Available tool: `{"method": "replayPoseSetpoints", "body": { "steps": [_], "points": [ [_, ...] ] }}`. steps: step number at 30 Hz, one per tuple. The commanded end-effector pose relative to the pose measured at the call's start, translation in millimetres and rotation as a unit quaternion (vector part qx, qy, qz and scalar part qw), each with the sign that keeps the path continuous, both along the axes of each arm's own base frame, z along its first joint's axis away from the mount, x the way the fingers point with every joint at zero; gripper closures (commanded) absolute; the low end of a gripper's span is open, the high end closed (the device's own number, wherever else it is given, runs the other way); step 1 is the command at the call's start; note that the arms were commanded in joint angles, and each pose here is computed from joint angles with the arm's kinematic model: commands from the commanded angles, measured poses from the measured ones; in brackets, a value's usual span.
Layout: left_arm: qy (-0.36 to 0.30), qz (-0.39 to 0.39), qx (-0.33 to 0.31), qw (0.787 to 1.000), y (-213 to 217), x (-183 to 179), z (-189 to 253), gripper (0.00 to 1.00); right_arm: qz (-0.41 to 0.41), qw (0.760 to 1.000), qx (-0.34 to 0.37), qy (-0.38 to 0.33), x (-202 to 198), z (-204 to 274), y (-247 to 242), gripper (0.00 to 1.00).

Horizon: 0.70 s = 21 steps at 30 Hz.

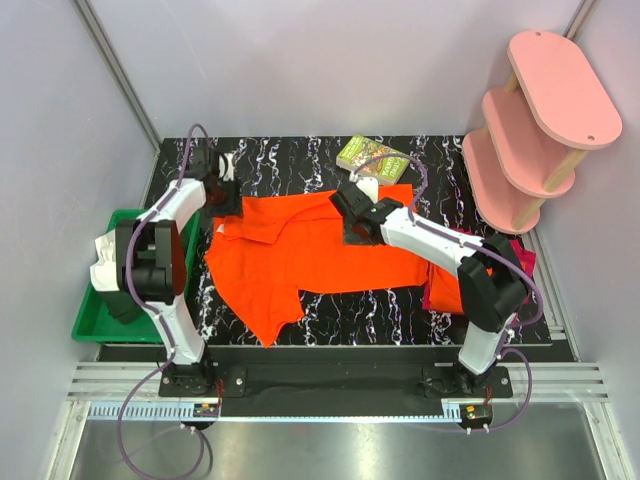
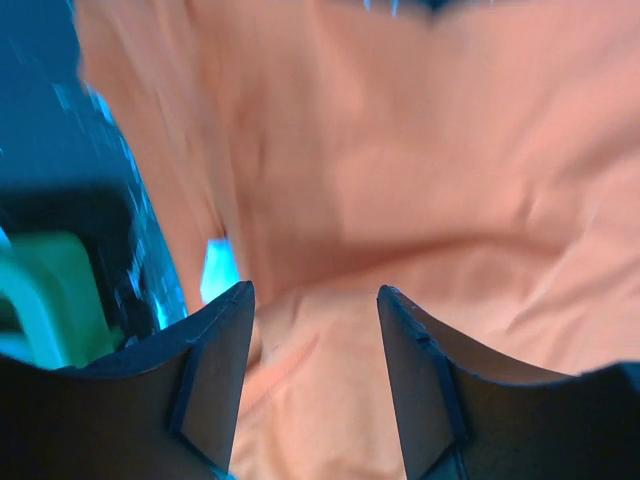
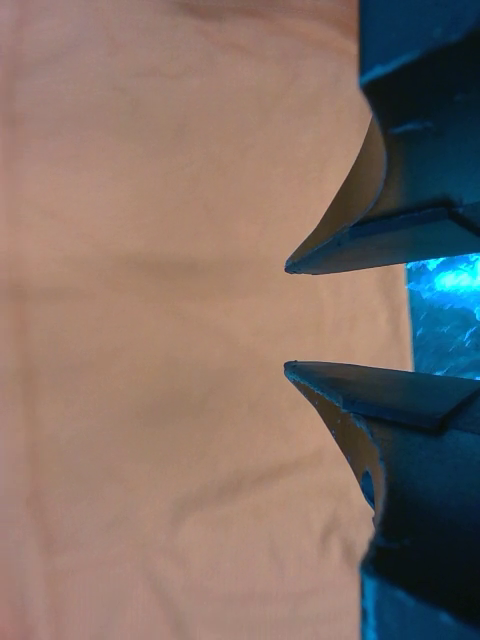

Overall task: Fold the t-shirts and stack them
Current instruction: Fold the flattened tshirt in 1/3 of the way

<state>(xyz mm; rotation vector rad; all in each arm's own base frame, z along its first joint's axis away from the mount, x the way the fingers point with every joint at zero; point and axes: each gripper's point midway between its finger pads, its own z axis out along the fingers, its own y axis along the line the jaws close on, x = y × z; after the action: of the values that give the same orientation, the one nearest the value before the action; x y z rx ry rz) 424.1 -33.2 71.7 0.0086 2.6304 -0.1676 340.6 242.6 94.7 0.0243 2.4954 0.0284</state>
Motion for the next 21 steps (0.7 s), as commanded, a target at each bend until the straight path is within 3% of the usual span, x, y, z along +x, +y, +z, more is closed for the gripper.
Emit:
{"method": "replayPoseSetpoints", "body": {
  "steps": [1, 7, 21],
  "points": [
    [-0.024, 0.004, -0.012, 1.0, -2.4, 30.6, 7.0, 0.44, 0.019, 0.999, 0.004, -0.051, 33.9, 27.9, 22.6, 0.51],
    [-0.028, 0.001, -0.002, 1.0, 0.5, 30.1, 6.4, 0.44, -0.001, 0.998, 0.004, -0.058, 62.4, 29.0, 19.1, 0.51],
    [-0.018, 0.004, 0.017, 1.0, 5.0, 79.1, -26.7, 0.46, -0.086, 0.996, -0.004, 0.001, 142.5, -40.9, -49.6, 0.54]
  ]
}}
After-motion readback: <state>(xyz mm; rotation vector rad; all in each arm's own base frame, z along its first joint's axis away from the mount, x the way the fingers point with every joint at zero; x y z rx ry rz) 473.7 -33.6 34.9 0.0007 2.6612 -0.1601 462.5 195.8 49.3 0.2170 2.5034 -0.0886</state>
